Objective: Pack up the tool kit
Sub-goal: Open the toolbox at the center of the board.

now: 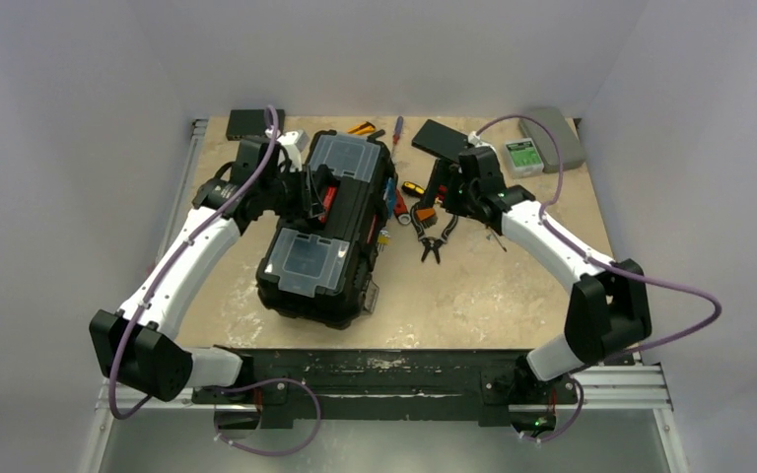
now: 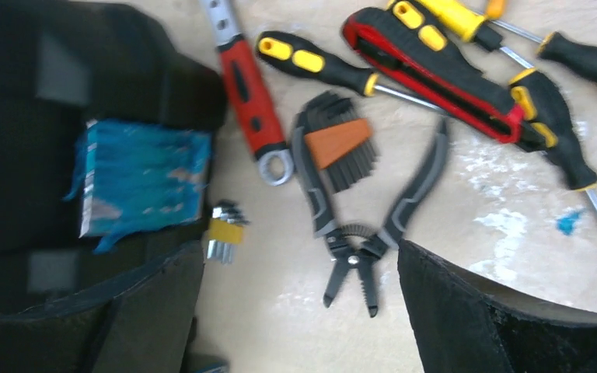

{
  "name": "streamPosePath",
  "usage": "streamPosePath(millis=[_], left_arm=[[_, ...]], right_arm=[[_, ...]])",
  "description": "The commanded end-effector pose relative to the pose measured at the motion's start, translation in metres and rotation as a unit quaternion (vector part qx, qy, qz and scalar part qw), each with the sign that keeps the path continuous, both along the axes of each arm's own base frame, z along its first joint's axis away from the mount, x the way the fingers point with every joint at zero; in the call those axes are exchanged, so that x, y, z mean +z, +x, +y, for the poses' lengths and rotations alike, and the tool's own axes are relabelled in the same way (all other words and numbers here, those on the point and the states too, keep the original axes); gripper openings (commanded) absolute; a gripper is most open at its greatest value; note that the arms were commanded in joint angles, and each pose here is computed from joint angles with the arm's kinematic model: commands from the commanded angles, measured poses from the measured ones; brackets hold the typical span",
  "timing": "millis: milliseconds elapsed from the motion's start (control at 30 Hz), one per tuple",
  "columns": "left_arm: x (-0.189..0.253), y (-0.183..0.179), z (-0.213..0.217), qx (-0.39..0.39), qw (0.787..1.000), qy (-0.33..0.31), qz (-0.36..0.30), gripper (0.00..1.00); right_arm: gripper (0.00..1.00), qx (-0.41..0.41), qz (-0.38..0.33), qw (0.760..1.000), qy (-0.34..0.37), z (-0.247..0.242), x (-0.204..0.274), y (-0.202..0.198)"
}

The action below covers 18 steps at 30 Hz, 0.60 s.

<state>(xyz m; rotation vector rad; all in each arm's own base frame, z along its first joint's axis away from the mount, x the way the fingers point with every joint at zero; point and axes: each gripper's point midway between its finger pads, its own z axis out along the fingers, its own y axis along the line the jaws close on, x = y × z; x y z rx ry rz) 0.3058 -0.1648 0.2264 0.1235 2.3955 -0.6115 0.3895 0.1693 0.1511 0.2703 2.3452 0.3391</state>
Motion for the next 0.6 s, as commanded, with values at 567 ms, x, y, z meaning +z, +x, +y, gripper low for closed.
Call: streamPosePath(millis=[567], left_arm=[[0.015, -0.004, -0.042, -0.04, 0.999, -0.036, 0.009, 0.27]], right_arm=[[0.93, 0.16, -0.139, 0.911, 0.354, 0.058, 0.039, -0.009]])
